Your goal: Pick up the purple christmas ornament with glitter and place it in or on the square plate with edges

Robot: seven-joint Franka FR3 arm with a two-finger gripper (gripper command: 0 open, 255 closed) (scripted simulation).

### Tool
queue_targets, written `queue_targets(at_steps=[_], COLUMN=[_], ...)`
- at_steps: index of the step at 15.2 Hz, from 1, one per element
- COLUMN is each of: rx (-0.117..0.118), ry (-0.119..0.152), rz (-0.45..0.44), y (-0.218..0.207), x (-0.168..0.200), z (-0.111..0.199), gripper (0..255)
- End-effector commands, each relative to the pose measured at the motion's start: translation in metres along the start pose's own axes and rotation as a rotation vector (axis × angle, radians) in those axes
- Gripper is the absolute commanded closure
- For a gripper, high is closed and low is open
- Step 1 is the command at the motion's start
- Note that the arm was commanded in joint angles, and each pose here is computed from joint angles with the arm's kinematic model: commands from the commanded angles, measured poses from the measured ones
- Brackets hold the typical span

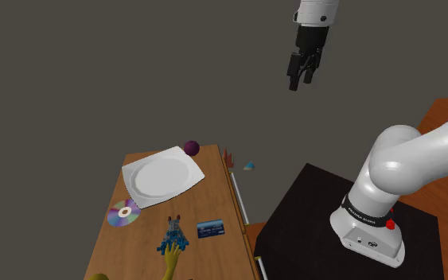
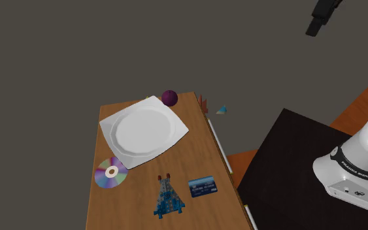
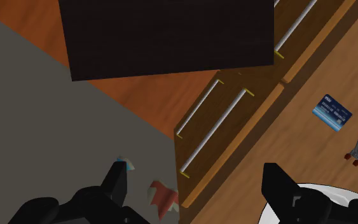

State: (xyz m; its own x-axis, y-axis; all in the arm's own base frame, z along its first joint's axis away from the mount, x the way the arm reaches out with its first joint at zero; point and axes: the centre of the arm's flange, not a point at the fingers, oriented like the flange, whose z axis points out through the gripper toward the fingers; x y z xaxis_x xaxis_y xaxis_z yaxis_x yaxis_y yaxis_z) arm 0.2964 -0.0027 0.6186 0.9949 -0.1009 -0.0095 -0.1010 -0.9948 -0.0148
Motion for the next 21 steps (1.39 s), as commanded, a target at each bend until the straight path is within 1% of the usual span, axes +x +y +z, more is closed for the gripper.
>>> queue_targets(at_steps=[1, 21], rx=[0.000, 0.099], ry=[0.000, 0.075], rz=[0.000, -0.077], y=[0.000, -0.050], x=[0.000, 0.175], z=[0.000, 0.176], gripper=[0, 0])
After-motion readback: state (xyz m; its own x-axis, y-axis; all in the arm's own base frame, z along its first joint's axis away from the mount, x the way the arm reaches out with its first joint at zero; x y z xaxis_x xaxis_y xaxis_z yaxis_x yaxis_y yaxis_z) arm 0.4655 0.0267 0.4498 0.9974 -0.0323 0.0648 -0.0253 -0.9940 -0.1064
